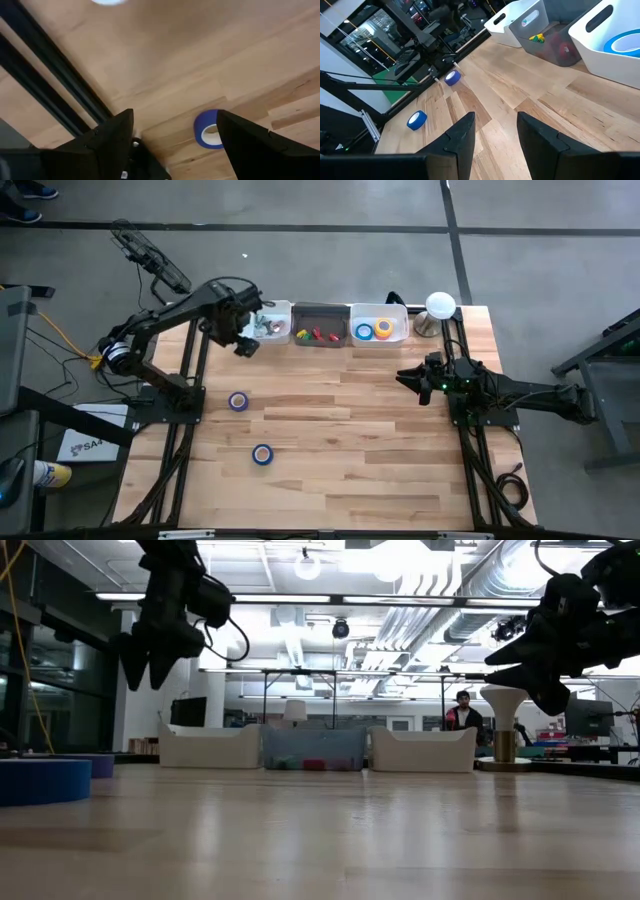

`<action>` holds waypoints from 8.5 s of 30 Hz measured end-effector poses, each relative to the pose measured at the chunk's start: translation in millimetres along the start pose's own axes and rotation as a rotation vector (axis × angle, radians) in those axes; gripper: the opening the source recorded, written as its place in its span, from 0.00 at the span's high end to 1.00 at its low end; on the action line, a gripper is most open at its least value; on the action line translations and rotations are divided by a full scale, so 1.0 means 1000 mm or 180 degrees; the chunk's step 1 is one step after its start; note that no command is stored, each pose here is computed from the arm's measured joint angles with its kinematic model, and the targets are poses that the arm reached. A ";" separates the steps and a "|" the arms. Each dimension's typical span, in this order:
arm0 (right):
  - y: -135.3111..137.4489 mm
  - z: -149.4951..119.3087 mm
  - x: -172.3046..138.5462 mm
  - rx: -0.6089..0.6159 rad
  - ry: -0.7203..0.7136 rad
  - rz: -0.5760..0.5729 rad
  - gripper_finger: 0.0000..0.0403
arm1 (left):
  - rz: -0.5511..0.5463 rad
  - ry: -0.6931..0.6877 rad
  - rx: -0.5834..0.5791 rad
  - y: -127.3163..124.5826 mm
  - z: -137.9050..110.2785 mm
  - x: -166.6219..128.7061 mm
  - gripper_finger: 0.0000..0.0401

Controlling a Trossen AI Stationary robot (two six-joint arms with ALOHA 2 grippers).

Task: Pick and place Stapler, Stapler remover, tape
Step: Put the violet tape into the right white bin

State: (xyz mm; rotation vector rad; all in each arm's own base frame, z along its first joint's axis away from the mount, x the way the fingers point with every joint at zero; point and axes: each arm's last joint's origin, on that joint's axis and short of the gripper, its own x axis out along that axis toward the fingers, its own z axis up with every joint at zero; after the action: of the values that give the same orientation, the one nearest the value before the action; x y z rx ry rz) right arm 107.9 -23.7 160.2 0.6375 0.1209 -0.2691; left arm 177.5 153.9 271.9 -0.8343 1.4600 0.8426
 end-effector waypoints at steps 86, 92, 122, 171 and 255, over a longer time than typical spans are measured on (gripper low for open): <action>0.008 0.010 -0.001 0.0205 -0.0323 0.0277 0.66 | -0.0762 -0.0293 0.0771 -0.057 -0.026 0.093 0.92; 0.010 0.015 -0.001 0.0130 -0.0507 0.0295 0.66 | -0.1076 -0.1350 0.1159 -0.083 0.004 0.038 0.92; 0.080 0.115 0.069 -0.1809 -0.0836 0.0040 0.66 | -0.1868 -0.4214 0.2608 -0.145 0.016 -0.071 0.92; 0.113 0.146 0.156 -0.2036 -0.0255 0.0881 0.92 | -0.2208 -0.4432 0.2760 -0.147 0.014 -0.080 0.92; -0.100 0.176 0.229 -0.0691 0.3151 -0.1737 0.92 | -0.0799 -0.3723 0.1802 -0.100 -0.017 -0.081 0.37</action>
State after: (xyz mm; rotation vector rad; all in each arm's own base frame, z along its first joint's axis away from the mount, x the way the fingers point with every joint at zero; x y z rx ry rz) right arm 304.4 -254.5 199.3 0.4617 1.2710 -0.4371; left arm 260.6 92.4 349.9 -0.0086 0.4651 0.5029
